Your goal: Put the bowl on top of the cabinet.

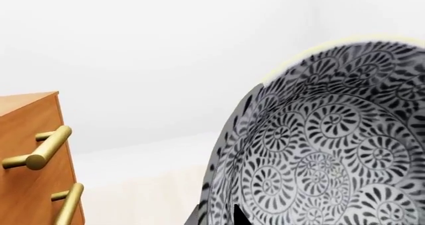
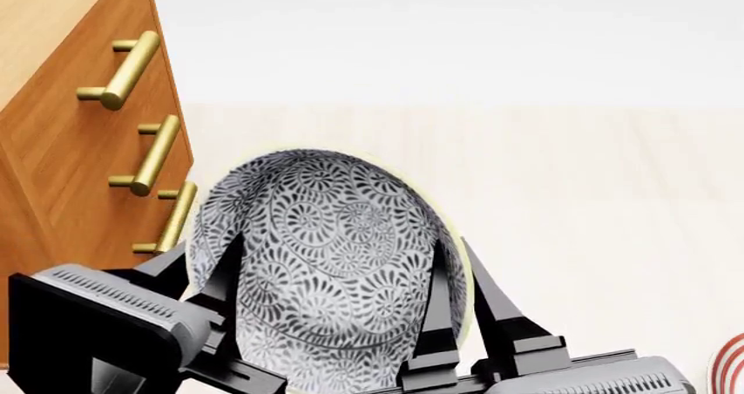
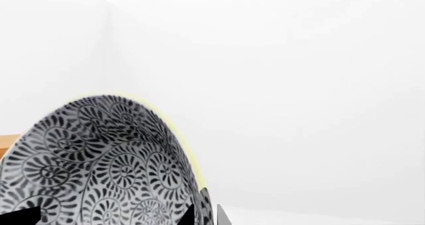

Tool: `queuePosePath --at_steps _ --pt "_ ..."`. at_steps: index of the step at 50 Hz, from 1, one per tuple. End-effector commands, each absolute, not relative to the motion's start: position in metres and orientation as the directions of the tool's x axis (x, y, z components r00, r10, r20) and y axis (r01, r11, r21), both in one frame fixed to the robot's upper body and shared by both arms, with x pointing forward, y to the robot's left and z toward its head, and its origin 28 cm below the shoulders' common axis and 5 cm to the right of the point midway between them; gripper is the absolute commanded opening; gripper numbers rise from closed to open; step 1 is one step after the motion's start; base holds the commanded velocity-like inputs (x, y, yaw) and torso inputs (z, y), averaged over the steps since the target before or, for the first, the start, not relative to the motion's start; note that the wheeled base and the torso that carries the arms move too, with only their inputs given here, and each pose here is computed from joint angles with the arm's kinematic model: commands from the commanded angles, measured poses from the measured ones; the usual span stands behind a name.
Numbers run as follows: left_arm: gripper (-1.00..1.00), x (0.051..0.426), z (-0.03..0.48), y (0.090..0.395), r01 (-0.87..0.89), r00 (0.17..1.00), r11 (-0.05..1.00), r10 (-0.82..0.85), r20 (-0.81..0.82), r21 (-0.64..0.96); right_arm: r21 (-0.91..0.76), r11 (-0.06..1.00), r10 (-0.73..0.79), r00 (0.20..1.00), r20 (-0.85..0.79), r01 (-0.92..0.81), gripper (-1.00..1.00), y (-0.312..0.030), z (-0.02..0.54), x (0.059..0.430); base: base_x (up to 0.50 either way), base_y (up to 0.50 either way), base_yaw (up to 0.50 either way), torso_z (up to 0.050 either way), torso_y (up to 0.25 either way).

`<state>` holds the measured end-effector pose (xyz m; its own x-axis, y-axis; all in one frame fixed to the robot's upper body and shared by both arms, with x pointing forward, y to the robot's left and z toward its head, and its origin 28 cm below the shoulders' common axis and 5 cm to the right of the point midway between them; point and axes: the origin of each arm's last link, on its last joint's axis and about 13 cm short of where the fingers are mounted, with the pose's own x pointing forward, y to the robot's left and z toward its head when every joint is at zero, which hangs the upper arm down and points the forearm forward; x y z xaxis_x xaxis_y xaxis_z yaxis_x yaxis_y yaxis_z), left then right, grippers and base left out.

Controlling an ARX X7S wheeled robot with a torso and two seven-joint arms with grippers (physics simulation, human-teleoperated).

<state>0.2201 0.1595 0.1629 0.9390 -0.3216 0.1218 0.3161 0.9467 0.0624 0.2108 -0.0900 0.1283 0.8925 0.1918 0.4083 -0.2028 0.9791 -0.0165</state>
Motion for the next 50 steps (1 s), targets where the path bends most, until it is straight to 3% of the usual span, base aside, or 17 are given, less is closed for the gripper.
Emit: queuePosePath --at_steps 1,10,11,50 --pt "-1.0 0.22 0.163 0.163 0.272 0.952 0.958 -0.281 0.123 0.088 -0.027 0.98 0.189 0.882 0.432 -0.197 -1.0 -0.09 0.133 0.21 0.0 0.0 0.0 0.0 0.0" --pt "-1.0 0.221 0.162 0.164 0.274 0.95 0.956 -0.286 0.126 0.11 -0.022 0.981 0.183 0.883 0.432 -0.193 -1.0 -0.09 0.132 0.211 0.0 0.0 0.0 0.0 0.001" --pt "-1.0 0.221 0.162 0.164 0.281 0.948 0.954 -0.293 0.124 0.102 -0.016 0.981 0.179 0.885 0.431 -0.191 1.0 -0.091 0.132 0.211 0.0 0.0 0.0 0.0 0.0" --pt "-1.0 0.237 0.168 0.154 0.245 0.96 0.965 -0.255 0.12 0.089 0.041 0.983 0.144 0.884 0.444 -0.181 1.0 -0.105 0.126 0.202 0.0 0.0 0.0 0.0 0.0"
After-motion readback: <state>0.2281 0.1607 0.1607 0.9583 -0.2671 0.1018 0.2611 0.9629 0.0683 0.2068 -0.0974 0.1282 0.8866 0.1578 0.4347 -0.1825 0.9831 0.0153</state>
